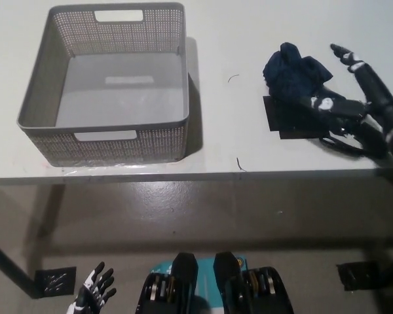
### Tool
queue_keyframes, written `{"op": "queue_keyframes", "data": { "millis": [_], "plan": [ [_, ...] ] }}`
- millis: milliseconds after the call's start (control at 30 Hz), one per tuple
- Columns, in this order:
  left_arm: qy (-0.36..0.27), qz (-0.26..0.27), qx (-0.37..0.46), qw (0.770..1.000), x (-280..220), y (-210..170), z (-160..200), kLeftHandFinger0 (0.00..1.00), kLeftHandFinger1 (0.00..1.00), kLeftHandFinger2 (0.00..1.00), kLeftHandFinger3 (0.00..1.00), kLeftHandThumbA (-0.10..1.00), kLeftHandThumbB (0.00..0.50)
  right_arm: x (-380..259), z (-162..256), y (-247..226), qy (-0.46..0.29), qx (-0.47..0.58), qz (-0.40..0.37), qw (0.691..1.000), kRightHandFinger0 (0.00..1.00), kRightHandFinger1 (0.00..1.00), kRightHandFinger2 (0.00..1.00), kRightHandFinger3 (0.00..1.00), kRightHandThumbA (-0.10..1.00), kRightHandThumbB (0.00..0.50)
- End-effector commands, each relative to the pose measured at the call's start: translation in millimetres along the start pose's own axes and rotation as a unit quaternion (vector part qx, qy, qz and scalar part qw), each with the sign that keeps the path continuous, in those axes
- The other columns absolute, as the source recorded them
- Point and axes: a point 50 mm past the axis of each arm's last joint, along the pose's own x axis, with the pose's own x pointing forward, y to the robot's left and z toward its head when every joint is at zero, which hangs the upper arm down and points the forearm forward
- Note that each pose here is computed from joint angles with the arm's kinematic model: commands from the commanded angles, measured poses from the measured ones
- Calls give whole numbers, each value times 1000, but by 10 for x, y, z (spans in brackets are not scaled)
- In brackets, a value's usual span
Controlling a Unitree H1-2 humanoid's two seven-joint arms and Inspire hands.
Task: Use the right hand to pick up a umbrella on the right side and place it into a container on the lft side
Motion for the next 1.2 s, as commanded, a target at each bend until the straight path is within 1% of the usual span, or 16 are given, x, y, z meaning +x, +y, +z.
{"op": "queue_keyframes", "data": {
  "millis": [0, 33, 333, 533, 600, 800, 867, 900, 933, 967, 1000, 1033, 1067, 1100, 1133, 1167],
  "plan": [
    [-8, -23, 11, 1000, -24, -59, 17, 1000, 1000, 1000, 1000, 1000, 191, 680, 334, -533, 98, -166, -13, 981, 1000, 1000, 1000, 1000, 955, 445],
    [-3, -22, 8, 1000, -53, -66, 14, 1000, 1000, 1000, 1000, 1000, 197, 719, 307, -515, 109, -183, -10, 977, 1000, 1000, 1000, 1000, 955, 462],
    [-16, -35, 18, 999, -17, -46, 47, 1000, 1000, 1000, 1000, 1000, 184, 861, 272, -435, 154, -320, 17, 934, 1000, 1000, 1000, 1000, 947, 469],
    [-15, -39, 17, 999, -49, -32, 37, 1000, 1000, 1000, 1000, 1000, 192, 792, 33, -321, 196, -413, 42, 888, 1000, 1000, 1000, 1000, 936, 473],
    [-11, -40, 18, 999, -89, -12, 17, 1000, 1000, 1000, 1000, 1000, 202, 734, -107, -295, 214, -452, 55, 864, 1000, 1000, 1000, 1000, 981, 488],
    [-11, -38, 14, 999, -102, -33, 10, 1000, 1000, 1000, 1000, 1000, 217, 647, -294, -214, 229, -449, 66, 861, 1000, 1000, 1000, 1000, 953, 478],
    [-13, -37, 17, 999, -100, -28, 22, 1000, 1000, 1000, 1000, 1000, 213, 624, -340, -87, 228, -429, 68, 871, 1000, 1000, 1000, 1000, 836, 430],
    [-15, -37, 19, 999, -102, -24, 19, 1000, 1000, 1000, 1000, 1000, 204, 600, -380, -5, 222, -413, 62, 881, 1000, 1000, 1000, 1000, 657, 416],
    [-15, -38, 18, 999, -95, -15, 18, 1000, 1000, 1000, 1000, 1000, 206, 580, -413, 44, 217, -402, 55, 888, 819, 907, 1000, 1000, 448, 382],
    [-15, -40, 16, 999, -80, 5, 22, 1000, 1000, 1000, 1000, 1000, 198, 549, -460, 107, 205, -394, 43, 895, 510, 597, 740, 1000, 231, 311],
    [-17, -41, 16, 999, -64, 14, 26, 1000, 1000, 1000, 1000, 1000, 205, 516, -504, 161, 189, -393, 28, 899, 377, 488, 632, 846, -13, 286],
    [-19, -43, 18, 999, -37, 24, 33, 1000, 1000, 1000, 1000, 1000, 206, 500, -522, 181, 180, -391, 16, 902, 336, 452, 595, 770, -83, 295],
    [-16, -42, 14, 999, -31, 34, 34, 1000, 1000, 1000, 1000, 1000, 217, 456, -578, 247, 162, -383, 5, 910, 185, 277, 379, 543, -99, 278],
    [-15, -40, 18, 999, -45, 45, 35, 1000, 1000, 1000, 1000, 1000, 220, 431, -609, 299, 158, -363, 3, 918, 12, 104, 212, 400, -100, 258],
    [-14, -40, 24, 999, -45, 61, 40, 1000, 1000, 1000, 1000, 1000, 226, 412, -633, 334, 157, -338, 0, 928, 2, 30, 123, 319, -100, 248],
    [-14, -41, 24, 999, -35, 62, 53, 1000, 1000, 1000, 1000, 1000, 221, 394, -657, 350, 155, -319, -6, 935, 0, 52, 155, 292, -100, 233]
  ]
}}
